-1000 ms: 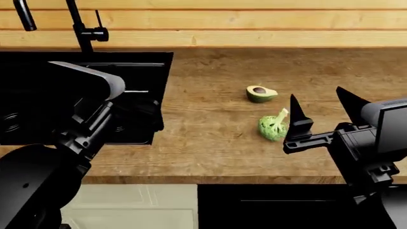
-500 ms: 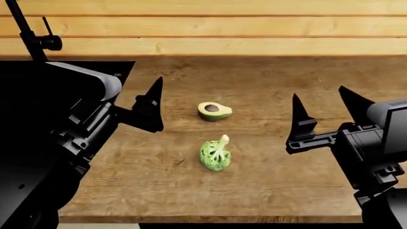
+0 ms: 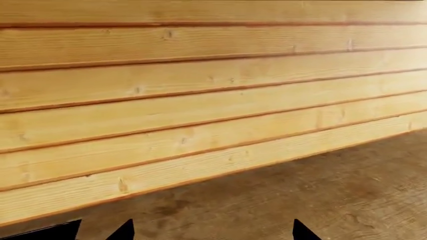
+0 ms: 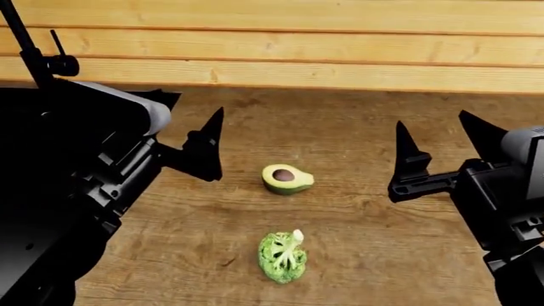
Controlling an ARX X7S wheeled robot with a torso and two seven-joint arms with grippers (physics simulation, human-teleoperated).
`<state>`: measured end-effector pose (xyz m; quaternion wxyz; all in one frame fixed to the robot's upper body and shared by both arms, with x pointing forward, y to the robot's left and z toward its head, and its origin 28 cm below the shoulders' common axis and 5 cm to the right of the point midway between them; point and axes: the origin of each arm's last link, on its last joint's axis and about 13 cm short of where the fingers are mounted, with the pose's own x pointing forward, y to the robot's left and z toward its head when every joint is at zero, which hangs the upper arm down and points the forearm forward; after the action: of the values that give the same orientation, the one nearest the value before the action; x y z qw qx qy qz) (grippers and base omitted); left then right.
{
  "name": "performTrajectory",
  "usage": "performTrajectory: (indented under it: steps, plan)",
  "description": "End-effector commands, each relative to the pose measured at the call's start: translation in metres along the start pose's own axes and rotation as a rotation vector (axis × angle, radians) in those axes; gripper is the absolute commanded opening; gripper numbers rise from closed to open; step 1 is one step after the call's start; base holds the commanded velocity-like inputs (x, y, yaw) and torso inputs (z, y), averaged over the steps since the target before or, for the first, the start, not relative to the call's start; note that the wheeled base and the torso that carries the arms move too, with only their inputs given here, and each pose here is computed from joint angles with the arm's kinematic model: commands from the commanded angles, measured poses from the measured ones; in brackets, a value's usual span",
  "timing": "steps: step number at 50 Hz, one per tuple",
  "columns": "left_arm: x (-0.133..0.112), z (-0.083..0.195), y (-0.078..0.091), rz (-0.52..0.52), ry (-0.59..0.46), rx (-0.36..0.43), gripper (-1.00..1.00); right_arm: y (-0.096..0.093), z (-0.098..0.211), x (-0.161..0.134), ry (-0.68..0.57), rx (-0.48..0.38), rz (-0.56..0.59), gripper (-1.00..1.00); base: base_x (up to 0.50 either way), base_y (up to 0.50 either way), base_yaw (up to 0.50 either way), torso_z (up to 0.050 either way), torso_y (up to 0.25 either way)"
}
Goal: Pick the broccoli, avocado from the counter and place them in the cabinet. Then close the cabinet.
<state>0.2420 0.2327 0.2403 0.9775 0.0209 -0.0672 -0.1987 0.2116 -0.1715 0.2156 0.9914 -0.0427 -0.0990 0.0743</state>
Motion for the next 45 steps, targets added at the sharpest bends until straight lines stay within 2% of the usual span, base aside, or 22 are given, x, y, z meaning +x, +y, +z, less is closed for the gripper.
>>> performTrajectory:
  steps: [1, 5, 16, 22, 27, 38, 45]
  plan:
    - [0.000, 0.014, -0.001, -0.072, 0.060, 0.027, 1.00, -0.001, 0.008, 0.003, 0.075, -0.009, 0.090, 1.00, 0.00, 0.00, 0.00, 0.000, 0.000]
    - [0.004, 0.023, 0.003, -0.071, 0.073, 0.047, 1.00, -0.001, 0.014, 0.006, 0.095, -0.003, 0.137, 1.00, 0.00, 0.00, 0.00, 0.000, 0.000]
    - [0.002, 0.034, 0.007, -0.071, 0.064, 0.077, 1.00, -0.002, 0.036, 0.018, 0.092, -0.045, 0.175, 1.00, 0.13, 0.01, 0.00, 0.000, 0.000]
    - [-0.009, 0.025, 0.004, -0.208, 0.139, 0.136, 1.00, -0.003, 0.044, 0.021, 0.136, -0.064, 0.217, 1.00, 0.00, 0.00, 0.00, 0.000, 0.000]
    - [-0.019, 0.023, 0.000, -0.336, 0.176, 0.144, 1.00, -0.006, 0.051, 0.022, 0.136, -0.069, 0.222, 1.00, 0.00, 0.00, 0.00, 0.000, 0.000]
    - [-0.018, 0.021, -0.001, -0.454, 0.260, 0.127, 1.00, -0.007, 0.048, 0.020, 0.113, -0.070, 0.191, 1.00, 0.00, 0.00, 0.00, 0.000, 0.000]
    - [-0.018, 0.011, -0.009, -0.535, 0.310, 0.137, 1.00, -0.008, 0.044, 0.021, 0.104, -0.063, 0.169, 1.00, 0.00, 0.00, 0.00, 0.000, 0.000]
